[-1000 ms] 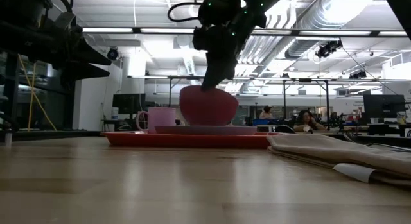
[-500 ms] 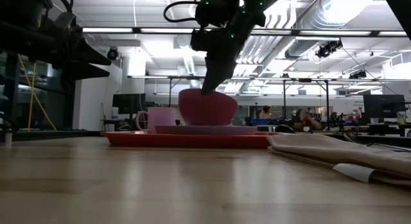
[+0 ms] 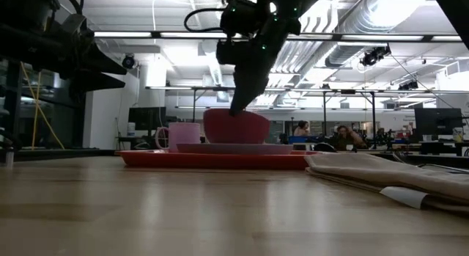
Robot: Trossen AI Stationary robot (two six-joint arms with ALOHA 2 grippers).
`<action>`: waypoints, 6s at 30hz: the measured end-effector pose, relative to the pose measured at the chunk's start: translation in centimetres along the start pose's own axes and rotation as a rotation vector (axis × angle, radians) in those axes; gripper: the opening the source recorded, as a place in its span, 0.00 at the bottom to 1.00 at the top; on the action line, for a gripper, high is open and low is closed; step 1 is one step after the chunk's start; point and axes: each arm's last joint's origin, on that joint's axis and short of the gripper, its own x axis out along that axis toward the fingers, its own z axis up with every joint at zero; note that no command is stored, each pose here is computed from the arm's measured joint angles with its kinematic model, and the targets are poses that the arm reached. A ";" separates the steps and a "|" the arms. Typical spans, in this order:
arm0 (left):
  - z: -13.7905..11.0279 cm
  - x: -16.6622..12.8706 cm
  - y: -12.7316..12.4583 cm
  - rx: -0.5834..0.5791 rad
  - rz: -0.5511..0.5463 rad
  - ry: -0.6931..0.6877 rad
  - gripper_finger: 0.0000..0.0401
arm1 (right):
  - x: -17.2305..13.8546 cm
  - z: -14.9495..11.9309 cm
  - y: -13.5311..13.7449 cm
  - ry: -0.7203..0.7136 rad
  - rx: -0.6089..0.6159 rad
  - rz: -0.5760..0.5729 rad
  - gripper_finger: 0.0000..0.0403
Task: Set up tray
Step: Put the red bowl on the light blue plate on the tray, then put the napkin on the tray
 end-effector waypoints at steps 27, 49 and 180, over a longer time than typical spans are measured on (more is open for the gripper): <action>0.0 0.0 0.0 0.008 0.001 0.000 0.53 | 0.3 0.0 0.0 0.005 -0.008 -0.001 0.01; 0.0 0.0 0.0 0.011 0.001 0.000 0.53 | 0.2 0.0 -0.1 0.004 -0.026 -0.033 0.24; -2.0 -0.3 0.0 -0.196 -0.165 0.309 0.53 | 2.0 -8.6 12.5 0.512 -0.204 0.021 0.25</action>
